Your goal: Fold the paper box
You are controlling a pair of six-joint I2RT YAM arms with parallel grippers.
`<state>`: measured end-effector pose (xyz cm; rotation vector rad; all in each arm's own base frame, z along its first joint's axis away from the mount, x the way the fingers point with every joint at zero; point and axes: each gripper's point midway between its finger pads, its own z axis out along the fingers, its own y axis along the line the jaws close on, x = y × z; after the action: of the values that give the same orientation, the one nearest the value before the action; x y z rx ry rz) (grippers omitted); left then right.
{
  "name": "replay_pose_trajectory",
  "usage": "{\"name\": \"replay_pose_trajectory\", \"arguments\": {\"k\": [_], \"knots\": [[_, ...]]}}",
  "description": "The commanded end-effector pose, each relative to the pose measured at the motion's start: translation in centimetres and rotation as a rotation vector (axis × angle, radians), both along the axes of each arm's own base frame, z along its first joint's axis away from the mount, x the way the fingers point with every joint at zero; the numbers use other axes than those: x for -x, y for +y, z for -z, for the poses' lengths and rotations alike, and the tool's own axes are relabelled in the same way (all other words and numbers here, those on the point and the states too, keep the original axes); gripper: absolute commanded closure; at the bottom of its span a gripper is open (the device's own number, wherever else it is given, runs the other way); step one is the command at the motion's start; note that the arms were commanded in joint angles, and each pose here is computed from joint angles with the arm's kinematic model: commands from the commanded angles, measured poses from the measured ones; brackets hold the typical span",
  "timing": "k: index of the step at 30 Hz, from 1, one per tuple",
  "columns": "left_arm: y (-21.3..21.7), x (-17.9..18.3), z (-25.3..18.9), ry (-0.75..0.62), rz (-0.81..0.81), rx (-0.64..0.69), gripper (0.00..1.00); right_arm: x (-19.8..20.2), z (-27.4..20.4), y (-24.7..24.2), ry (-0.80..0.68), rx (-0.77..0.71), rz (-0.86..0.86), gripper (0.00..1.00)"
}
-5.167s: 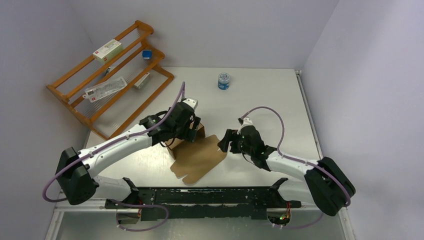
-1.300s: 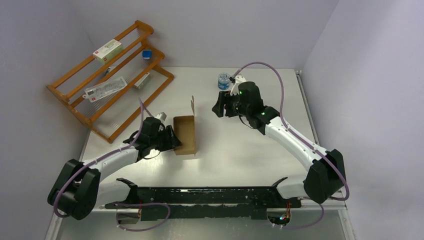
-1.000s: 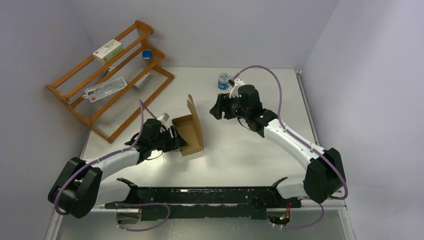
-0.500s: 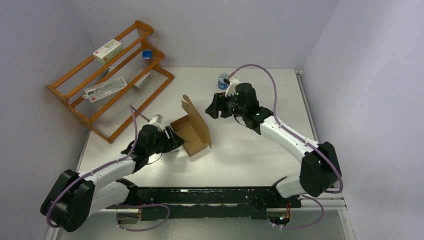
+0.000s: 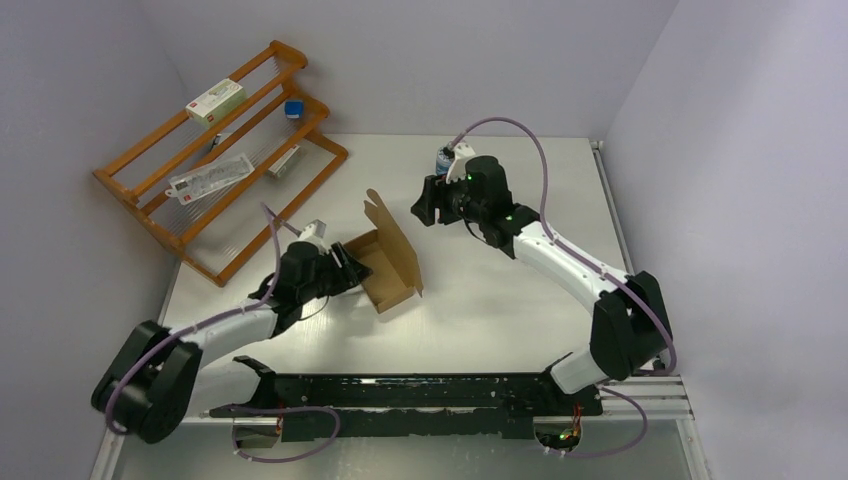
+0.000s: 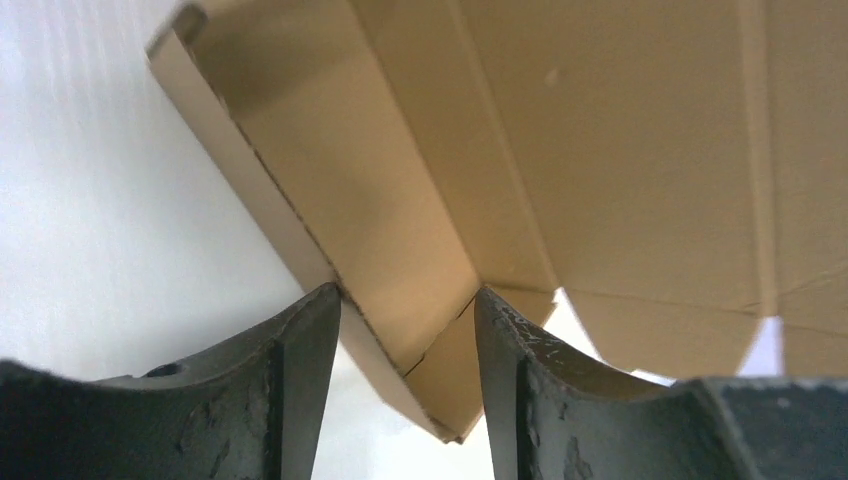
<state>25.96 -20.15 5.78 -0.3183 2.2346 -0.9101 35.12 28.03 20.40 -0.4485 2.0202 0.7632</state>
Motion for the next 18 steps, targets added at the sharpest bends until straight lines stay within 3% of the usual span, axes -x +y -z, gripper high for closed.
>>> {"name": "replay_pose_trajectory", "arguments": {"k": [1,6,18], "knots": [[2.7,-2.9,-4.0,-0.131,-0.133,-0.046,0.42,-3.6,1.4,-1.4,-0.027,0.07,0.103,0.37],[6.5,-4.6,-3.3,-0.106,-0.292,-0.129,0.47,-5.3,5.5,-0.5,0.035,0.078,0.082,0.43],[8.2,-7.9,0.6,0.0,-0.331,-0.179,0.61,-7.0,12.8,3.2,0.114,0.052,0.009,0.6]]}}
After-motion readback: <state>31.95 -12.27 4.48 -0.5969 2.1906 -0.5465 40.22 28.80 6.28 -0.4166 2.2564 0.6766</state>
